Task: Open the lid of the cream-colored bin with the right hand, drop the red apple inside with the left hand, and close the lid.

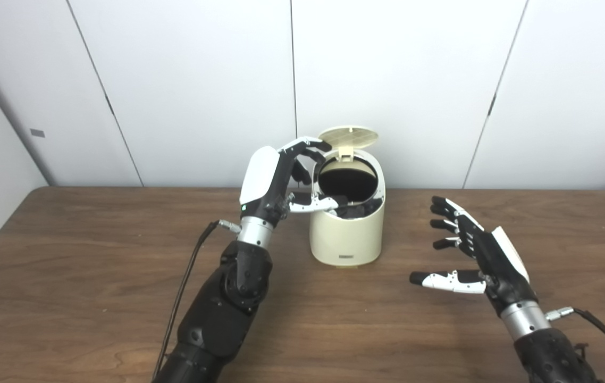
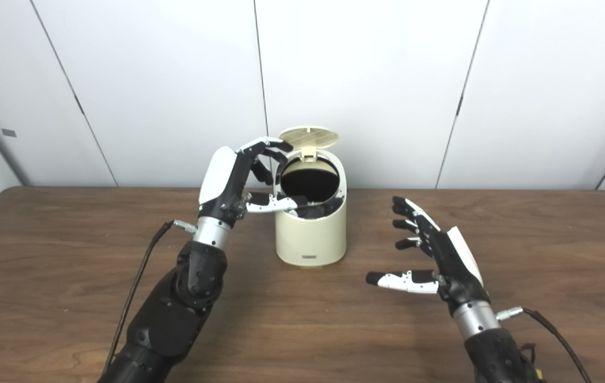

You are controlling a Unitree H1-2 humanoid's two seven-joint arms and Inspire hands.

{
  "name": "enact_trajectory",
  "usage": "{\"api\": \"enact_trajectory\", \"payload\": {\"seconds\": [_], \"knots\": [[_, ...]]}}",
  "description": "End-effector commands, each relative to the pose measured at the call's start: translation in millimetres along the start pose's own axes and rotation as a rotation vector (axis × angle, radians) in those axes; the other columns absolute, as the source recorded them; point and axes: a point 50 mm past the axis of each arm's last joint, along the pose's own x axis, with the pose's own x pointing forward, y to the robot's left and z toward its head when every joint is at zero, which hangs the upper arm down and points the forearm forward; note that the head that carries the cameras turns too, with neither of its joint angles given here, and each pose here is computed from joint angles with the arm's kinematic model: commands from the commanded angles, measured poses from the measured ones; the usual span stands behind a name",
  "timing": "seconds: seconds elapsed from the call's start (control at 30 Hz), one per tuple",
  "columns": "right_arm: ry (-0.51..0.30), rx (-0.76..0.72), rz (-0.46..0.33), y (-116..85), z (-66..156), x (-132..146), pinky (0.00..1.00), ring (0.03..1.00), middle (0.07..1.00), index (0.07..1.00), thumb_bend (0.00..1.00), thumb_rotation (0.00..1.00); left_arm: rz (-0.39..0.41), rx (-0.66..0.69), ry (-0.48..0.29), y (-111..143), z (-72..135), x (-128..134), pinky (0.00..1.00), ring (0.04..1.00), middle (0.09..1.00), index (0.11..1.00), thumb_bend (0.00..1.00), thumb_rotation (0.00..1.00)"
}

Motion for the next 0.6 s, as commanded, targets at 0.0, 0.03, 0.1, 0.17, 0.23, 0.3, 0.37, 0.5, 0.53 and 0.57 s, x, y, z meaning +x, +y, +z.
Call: {"api": "enact_trajectory", "payload": {"seconds": [0.0,0.03,0.1,0.17,0.23,0.3,0.37,0.5,0.53,0.57], "knots": [[-0.078,-0.01,-0.026,-8,15,7,0.66,0.827,0.883,0.884,0.72,0.13,0.048,-0.034,-0.105,10,16,13,0.38,0.476,0.593,0.616,0.85,0.05],[-0.081,-0.012,-0.027,-8,14,7,0.66,0.826,0.882,0.883,0.72,0.12,0.056,-0.043,-0.114,11,16,13,0.37,0.466,0.582,0.593,0.84,0.02],[-0.085,-0.016,-0.026,-8,12,7,0.66,0.822,0.879,0.882,0.72,0.12,0.07,-0.069,-0.126,15,16,11,0.36,0.454,0.571,0.534,0.68,0.03],[-0.082,-0.019,-0.024,-8,9,7,0.66,0.823,0.88,0.884,0.72,0.12,0.083,-0.093,-0.136,20,16,9,0.34,0.448,0.562,0.5,0.55,0.05],[-0.08,-0.017,-0.024,-8,8,7,0.65,0.819,0.877,0.883,0.72,0.12,0.094,-0.114,-0.151,27,16,8,0.33,0.448,0.56,0.493,0.53,0.05],[-0.077,-0.017,-0.024,-8,9,7,0.66,0.816,0.875,0.882,0.72,0.12,0.105,-0.127,-0.164,32,16,8,0.32,0.453,0.56,0.491,0.52,0.05],[-0.075,-0.012,-0.022,-8,9,7,0.65,0.815,0.876,0.882,0.72,0.11,0.121,-0.145,-0.178,40,14,9,0.33,0.461,0.559,0.491,0.51,0.05],[-0.068,-0.004,-0.017,-9,10,7,0.65,0.823,0.881,0.886,0.71,0.1,0.149,-0.177,-0.2,53,9,9,0.35,0.466,0.494,0.494,0.52,0.0],[-0.069,-0.004,-0.016,-10,10,7,0.66,0.825,0.882,0.887,0.71,0.1,0.152,-0.189,-0.203,57,7,8,0.35,0.467,0.492,0.495,0.52,0.0],[-0.071,-0.005,-0.014,-10,10,7,0.66,0.825,0.882,0.887,0.71,0.09,0.154,-0.206,-0.202,61,5,7,0.37,0.477,0.492,0.495,0.52,0.0]]}}
